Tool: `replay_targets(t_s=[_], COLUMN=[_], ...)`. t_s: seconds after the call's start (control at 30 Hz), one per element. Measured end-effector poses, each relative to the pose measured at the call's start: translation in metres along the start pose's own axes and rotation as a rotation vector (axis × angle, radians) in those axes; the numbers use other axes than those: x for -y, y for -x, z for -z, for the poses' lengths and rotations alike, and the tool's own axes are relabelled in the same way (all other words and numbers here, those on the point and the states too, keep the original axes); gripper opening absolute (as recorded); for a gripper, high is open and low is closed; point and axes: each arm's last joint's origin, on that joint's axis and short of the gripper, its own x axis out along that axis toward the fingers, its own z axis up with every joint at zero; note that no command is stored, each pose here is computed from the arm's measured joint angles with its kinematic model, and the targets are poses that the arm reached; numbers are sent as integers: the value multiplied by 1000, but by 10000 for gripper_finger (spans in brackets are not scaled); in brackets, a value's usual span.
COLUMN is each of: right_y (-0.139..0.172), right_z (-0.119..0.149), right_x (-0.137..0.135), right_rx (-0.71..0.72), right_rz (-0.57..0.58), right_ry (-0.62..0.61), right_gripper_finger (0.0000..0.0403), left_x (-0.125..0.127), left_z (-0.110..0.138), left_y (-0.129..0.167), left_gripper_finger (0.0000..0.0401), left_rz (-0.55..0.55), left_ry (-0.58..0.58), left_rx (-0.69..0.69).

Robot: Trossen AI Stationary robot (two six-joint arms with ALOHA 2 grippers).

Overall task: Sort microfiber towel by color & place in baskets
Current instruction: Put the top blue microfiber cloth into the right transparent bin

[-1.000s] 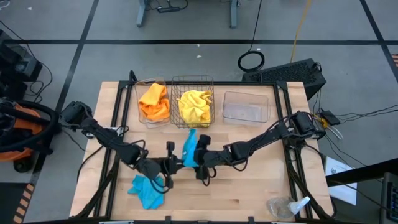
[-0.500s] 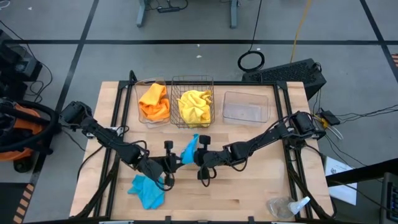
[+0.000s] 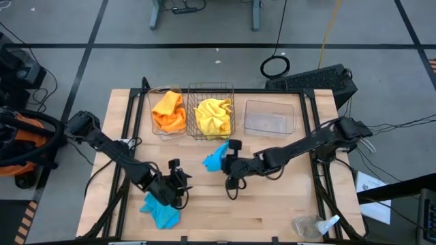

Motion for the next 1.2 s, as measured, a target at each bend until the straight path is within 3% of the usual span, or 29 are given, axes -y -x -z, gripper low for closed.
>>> replay_targets(t_s=[0.17,0.33,0.53,0.73,0.9,1.2], right_y=[37,69,87,83,71,43], right_z=[-7,-7,-2,9,29,84], right_x=[21,52,94,137,171,187], right_rx=[-32,-88,-162,-253,-329,-369], right_rz=[61,156,241,346,444,375], right_ry=[19,42,-47,-131,-275,-433], right_gripper_finger=[11,12,12,12,12,13], left_x=[5,13,22,26,28,30], left_z=[16,27,34,38,39,41], left_y=[8,17,24,27,28,31], left_gripper_finger=[221,224,224,224,224,224], left_rz=[-21,-16,13,27,25,26], left_ry=[46,63,50,30,29,12], left_rx=[-81,-115,-117,-113,-102,-96])
